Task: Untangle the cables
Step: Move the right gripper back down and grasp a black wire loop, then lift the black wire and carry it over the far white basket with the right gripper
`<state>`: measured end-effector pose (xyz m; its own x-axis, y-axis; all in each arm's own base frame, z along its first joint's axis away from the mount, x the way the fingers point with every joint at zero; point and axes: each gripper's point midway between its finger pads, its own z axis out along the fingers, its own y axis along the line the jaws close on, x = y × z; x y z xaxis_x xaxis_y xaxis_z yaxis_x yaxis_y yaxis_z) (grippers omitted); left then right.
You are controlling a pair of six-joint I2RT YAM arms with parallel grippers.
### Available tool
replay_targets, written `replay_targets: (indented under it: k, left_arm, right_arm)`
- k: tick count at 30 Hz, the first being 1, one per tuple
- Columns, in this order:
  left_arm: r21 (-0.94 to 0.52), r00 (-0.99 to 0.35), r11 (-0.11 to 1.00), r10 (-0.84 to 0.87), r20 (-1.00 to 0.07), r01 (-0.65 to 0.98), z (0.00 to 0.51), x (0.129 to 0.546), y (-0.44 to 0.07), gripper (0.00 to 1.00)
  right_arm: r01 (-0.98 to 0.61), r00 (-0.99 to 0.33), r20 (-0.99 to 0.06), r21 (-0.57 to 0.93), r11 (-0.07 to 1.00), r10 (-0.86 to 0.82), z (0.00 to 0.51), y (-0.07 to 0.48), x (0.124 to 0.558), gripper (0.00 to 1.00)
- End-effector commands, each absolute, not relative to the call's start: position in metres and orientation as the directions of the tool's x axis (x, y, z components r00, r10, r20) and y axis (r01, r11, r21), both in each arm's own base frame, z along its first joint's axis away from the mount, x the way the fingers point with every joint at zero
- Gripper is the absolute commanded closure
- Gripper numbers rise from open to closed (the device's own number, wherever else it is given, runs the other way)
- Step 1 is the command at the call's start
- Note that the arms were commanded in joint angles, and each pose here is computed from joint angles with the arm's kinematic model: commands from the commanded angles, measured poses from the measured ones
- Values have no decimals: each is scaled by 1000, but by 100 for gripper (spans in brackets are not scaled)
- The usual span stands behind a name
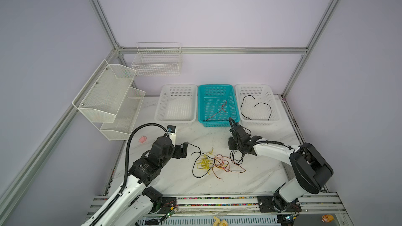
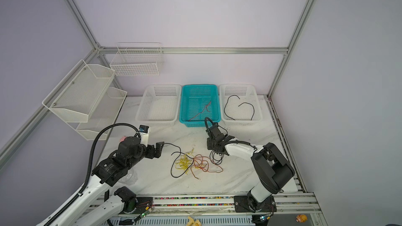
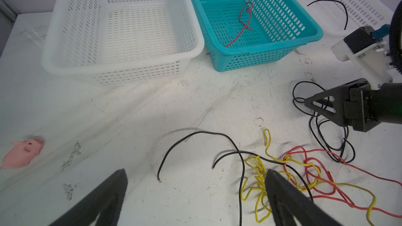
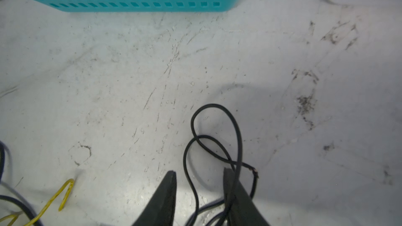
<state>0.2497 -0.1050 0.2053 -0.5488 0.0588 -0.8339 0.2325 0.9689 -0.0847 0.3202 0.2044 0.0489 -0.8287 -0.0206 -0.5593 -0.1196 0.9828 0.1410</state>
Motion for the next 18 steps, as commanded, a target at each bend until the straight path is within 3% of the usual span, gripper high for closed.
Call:
replay_targets:
  k: [1,5,18]
  left_arm:
    - [-90,-513,965,52,-857,248,219,252,-107,0]
    - [-87,-514,966,53,-856,245,219,252,-107,0]
    - [-88,-524,963,61,-850,255,216,253,-109,1]
  right_arm:
    - [-137,-798,-602,172,975,-6,62,213,329,74]
    - [-130,-759,-650,185,974,22,90,208,331,100]
    - [-107,-535,-833,234,966,142,258,175,324,100]
